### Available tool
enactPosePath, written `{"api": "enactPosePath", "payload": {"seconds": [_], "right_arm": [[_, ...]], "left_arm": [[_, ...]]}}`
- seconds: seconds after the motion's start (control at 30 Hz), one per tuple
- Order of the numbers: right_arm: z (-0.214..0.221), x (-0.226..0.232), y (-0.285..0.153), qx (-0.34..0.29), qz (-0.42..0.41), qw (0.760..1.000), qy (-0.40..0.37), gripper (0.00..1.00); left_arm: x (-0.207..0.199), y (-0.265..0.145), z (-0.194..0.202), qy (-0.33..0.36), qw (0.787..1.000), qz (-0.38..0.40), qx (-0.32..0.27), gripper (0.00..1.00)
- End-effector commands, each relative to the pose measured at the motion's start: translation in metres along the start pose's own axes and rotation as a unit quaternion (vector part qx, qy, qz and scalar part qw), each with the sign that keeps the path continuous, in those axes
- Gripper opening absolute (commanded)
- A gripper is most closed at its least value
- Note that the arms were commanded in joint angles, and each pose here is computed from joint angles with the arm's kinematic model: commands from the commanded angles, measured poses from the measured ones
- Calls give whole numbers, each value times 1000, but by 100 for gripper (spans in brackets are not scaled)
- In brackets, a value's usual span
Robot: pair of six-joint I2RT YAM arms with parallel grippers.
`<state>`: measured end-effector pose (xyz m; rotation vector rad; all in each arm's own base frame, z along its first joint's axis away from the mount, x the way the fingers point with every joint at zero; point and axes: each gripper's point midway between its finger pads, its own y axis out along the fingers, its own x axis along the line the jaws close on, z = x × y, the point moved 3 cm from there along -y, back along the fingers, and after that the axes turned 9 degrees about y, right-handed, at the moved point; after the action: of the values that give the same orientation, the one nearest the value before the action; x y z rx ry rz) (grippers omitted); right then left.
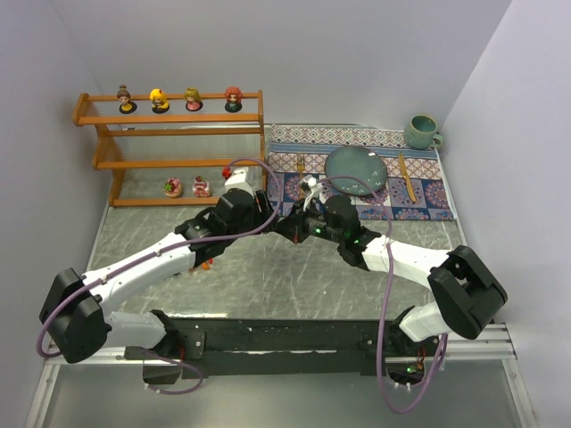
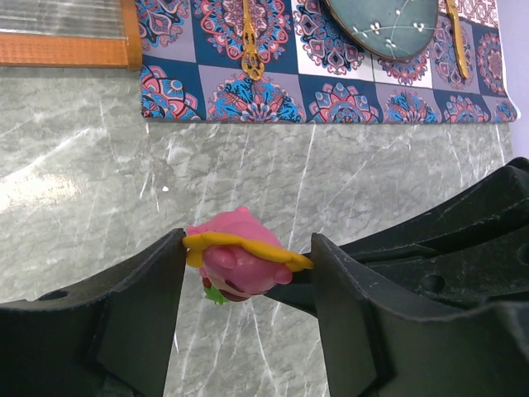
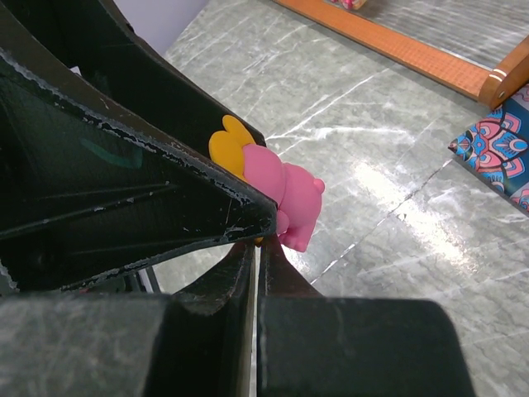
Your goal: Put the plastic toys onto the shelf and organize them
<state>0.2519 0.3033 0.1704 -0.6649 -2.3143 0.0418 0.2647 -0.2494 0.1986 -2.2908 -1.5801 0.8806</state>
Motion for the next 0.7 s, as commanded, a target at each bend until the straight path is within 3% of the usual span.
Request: {"api": "enactPosePath", "payload": {"seconds": [0.0,0.33,0.43,0.47,0.5,0.57,0.67], "right_arm": [[-11,15,1,-19,-32,999,-23,0],[1,8,5,-4,-24,999,-24,0],[2,10,4,-4,-34,999,-31,0],[3,10,4,-3,-36,999,-32,0],[3,11,4,-4,-38,999,-33,0],[3,11,4,-4,-39,999,-33,0],[2,12,5,-1,-42,998,-35,0]], "left_arm": [[-5,-8,-14,11,1000,22,-20,47],[2,-10,-13,30,999,13,-27,15],[4,-11,-14,22,999,12,-31,27],[4,-11,-14,21,999,13,-29,42],[6,-10,-14,19,999,14,-28,48],[6,-9,-13,17,999,24,-22,55],[9,-8,-13,17,999,31,-19,56]]}}
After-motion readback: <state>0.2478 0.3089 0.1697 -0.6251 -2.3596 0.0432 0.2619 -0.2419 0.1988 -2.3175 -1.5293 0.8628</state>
